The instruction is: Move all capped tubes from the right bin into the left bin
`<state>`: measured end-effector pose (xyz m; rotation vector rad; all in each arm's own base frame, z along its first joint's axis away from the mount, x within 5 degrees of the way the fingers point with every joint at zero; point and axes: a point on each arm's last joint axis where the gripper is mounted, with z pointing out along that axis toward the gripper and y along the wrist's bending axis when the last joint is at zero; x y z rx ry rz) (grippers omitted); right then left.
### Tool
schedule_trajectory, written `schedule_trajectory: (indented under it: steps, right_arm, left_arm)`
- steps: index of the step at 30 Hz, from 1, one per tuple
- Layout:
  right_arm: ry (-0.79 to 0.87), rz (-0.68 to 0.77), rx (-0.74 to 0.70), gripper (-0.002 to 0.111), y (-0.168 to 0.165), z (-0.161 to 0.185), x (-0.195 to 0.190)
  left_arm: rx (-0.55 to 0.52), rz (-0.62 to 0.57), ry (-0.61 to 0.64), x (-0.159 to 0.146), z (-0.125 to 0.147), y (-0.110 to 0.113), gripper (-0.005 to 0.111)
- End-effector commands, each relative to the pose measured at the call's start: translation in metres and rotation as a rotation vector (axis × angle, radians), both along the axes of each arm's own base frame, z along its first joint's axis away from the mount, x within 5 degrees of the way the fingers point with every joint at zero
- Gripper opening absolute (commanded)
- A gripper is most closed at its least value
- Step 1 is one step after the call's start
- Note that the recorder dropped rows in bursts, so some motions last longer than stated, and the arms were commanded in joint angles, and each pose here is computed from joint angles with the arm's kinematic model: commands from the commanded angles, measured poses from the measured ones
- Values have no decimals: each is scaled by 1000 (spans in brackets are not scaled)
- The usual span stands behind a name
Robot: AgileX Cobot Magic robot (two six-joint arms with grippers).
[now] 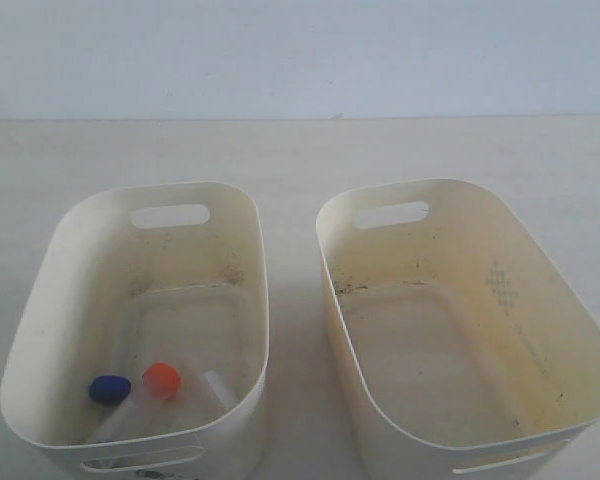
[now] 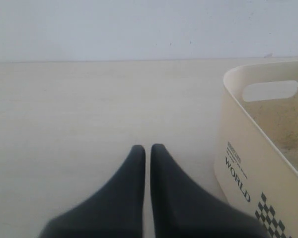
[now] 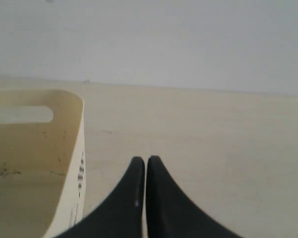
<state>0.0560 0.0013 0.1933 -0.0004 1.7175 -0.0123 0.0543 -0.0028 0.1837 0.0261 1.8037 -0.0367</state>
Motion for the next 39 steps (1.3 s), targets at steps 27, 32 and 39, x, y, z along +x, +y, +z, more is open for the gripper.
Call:
schedule_trajectory:
  steps: [27, 32, 39]
  right_arm:
    - [112, -24, 50, 1, -2, -11, -3]
    - [113, -16, 51, 1, -1, -11, -3]
    - [113, -16, 51, 1, -1, -11, -3]
  left_arm:
    - [-7, 0, -14, 0, 2, 0, 4]
    - [-5, 0, -14, 0, 2, 0, 4]
    - [-5, 0, -14, 0, 2, 0, 4]
